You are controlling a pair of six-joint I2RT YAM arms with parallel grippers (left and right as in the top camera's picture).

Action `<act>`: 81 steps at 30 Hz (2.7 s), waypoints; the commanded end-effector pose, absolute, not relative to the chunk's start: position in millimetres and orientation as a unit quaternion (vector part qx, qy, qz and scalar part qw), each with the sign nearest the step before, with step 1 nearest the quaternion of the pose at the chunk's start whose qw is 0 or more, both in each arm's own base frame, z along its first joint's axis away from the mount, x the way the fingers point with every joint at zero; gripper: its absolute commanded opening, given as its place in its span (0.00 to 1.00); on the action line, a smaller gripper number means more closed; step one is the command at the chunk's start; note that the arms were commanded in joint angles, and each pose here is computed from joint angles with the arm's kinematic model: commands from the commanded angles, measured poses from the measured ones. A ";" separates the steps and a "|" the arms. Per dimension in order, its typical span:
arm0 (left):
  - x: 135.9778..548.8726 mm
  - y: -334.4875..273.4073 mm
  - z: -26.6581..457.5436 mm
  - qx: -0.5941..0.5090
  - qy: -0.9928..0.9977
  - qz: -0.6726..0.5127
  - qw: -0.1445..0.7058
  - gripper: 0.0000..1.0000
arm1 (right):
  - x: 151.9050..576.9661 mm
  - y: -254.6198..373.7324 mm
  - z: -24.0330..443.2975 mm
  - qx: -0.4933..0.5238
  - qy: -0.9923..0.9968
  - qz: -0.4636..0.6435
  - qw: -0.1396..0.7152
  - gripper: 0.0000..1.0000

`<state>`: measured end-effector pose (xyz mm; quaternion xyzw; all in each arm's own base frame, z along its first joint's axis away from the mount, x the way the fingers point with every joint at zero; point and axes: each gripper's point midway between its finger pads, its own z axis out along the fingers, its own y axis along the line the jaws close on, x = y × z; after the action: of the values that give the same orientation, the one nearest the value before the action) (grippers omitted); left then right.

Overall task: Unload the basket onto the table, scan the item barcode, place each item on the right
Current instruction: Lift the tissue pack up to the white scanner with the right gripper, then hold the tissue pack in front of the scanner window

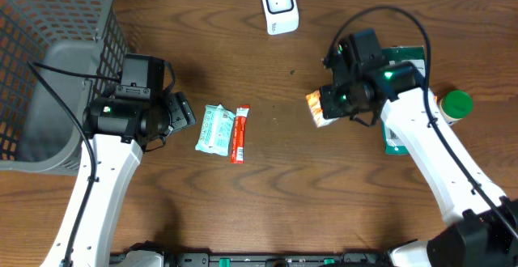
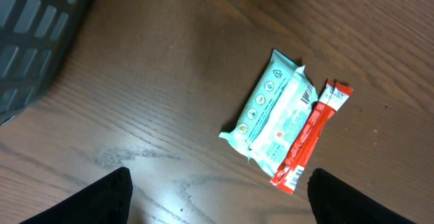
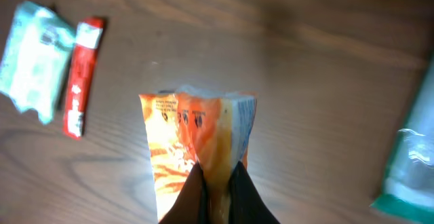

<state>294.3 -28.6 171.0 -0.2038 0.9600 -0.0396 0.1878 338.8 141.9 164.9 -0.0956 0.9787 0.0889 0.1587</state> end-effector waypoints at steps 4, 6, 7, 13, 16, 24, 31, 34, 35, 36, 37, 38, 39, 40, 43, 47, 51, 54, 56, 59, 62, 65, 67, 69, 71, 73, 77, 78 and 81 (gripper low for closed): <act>295.0 -24.9 173.1 -0.203 0.960 -0.033 0.192 0.83 | 374.5 128.1 261.1 -0.075 0.951 -0.039 0.299 0.01; 295.0 -24.9 173.1 -0.203 0.960 -0.033 0.192 0.83 | 381.2 133.5 290.0 -0.080 0.940 -0.043 0.329 0.01; 295.0 -24.9 173.1 -0.203 0.960 -0.033 0.192 0.84 | 383.4 139.2 304.7 -0.087 0.936 -0.037 0.339 0.01; 295.0 -24.8 173.1 -0.203 0.960 -0.033 0.192 0.83 | 395.9 142.5 355.8 -0.090 0.927 -0.067 0.359 0.01; 295.0 -24.8 173.1 -0.203 0.960 -0.033 0.192 0.84 | 405.5 140.0 366.5 -0.084 0.924 -0.087 0.363 0.01; 295.0 -24.8 173.1 -0.203 0.960 -0.033 0.192 0.83 | 462.1 156.3 358.7 -0.080 0.895 -0.154 0.412 0.01; 294.9 -24.8 173.0 -0.203 0.960 -0.033 0.192 0.83 | 515.6 184.9 306.4 -0.089 0.889 -0.173 0.415 0.01; 295.0 -24.8 173.1 -0.203 0.960 -0.033 0.192 0.83 | 537.6 197.8 277.2 -0.092 0.888 -0.174 0.415 0.01; 295.0 -24.8 173.1 -0.203 0.960 -0.033 0.192 0.84 | 545.9 202.1 267.3 -0.090 0.887 -0.175 0.418 0.01; 295.0 -24.9 173.1 -0.203 0.960 -0.033 0.192 0.83 | 551.8 204.3 260.9 -0.087 0.885 -0.177 0.421 0.01; 294.9 -24.9 173.0 -0.203 0.960 -0.033 0.192 0.83 | 558.9 206.6 253.4 -0.085 0.883 -0.182 0.425 0.01; 295.0 -24.8 173.1 -0.203 0.960 -0.033 0.192 0.83 | 565.6 208.9 246.7 -0.089 0.880 -0.188 0.428 0.01; 295.0 -24.8 173.1 -0.203 0.960 -0.033 0.192 0.84 | 574.4 211.9 236.6 -0.095 0.875 -0.197 0.431 0.01; 295.0 -24.9 173.1 -0.203 0.960 -0.033 0.192 0.84 | 579.4 213.2 230.8 -0.097 0.872 -0.204 0.433 0.01; 295.0 -24.9 173.1 -0.203 0.960 -0.033 0.192 0.83 | 594.2 217.0 206.7 -0.107 0.865 -0.225 0.435 0.01; 295.0 -24.9 173.1 -0.203 0.960 -0.033 0.192 0.83 | 607.9 215.3 174.2 -0.124 0.854 -0.271 0.426 0.01; 295.0 -24.8 173.1 -0.203 0.960 -0.033 0.192 0.83 | 614.4 213.6 148.3 -0.123 0.852 -0.291 0.418 0.01; 294.9 -24.8 173.0 -0.203 0.960 -0.033 0.192 0.84 | 617.6 215.5 136.9 -0.123 0.852 -0.291 0.418 0.01; 295.0 -24.9 173.1 -0.203 0.960 -0.033 0.192 0.83 | 619.0 216.3 135.3 -0.122 0.851 -0.290 0.421 0.01; 294.9 -24.9 173.0 -0.203 0.960 -0.033 0.192 0.84 | 619.3 217.6 133.2 -0.125 0.853 -0.285 0.419 0.01; 295.0 -24.9 173.1 -0.203 0.960 -0.033 0.192 0.84 | 621.4 216.8 133.4 -0.123 0.853 -0.280 0.422 0.01; 295.0 -24.8 173.1 -0.203 0.960 -0.033 0.192 0.84 | 623.3 219.7 133.0 -0.125 0.855 -0.270 0.425 0.01; 295.0 -24.8 173.1 -0.203 0.960 -0.033 0.192 0.84 | 626.7 223.2 135.2 -0.123 0.854 -0.259 0.435 0.01; 295.0 -24.9 173.1 -0.203 0.960 -0.033 0.192 0.84 | 631.3 225.9 139.7 -0.130 0.848 -0.256 0.445 0.01; 295.0 -24.9 173.1 -0.203 0.960 -0.033 0.192 0.84 | 635.9 227.9 145.2 -0.143 0.840 -0.261 0.453 0.01; 295.0 -24.8 173.1 -0.203 0.960 -0.033 0.192 0.83 | 638.8 229.1 150.0 -0.165 0.831 -0.274 0.455 0.01; 295.0 -24.8 173.1 -0.203 0.960 -0.033 0.192 0.83 | 647.6 227.8 153.2 -0.211 0.810 -0.304 0.454 0.01; 295.0 -24.8 173.1 -0.203 0.960 -0.033 0.192 0.83 | 649.8 226.5 153.3 -0.221 0.806 -0.311 0.453 0.01; 295.0 -24.9 173.1 -0.203 0.960 -0.033 0.192 0.84 | 651.0 223.5 149.0 -0.225 0.806 -0.314 0.448 0.01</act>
<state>294.4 -28.6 171.0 -0.2036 0.9600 -0.0396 0.1880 645.8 232.9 154.4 -0.1973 0.8134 -0.2911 0.4633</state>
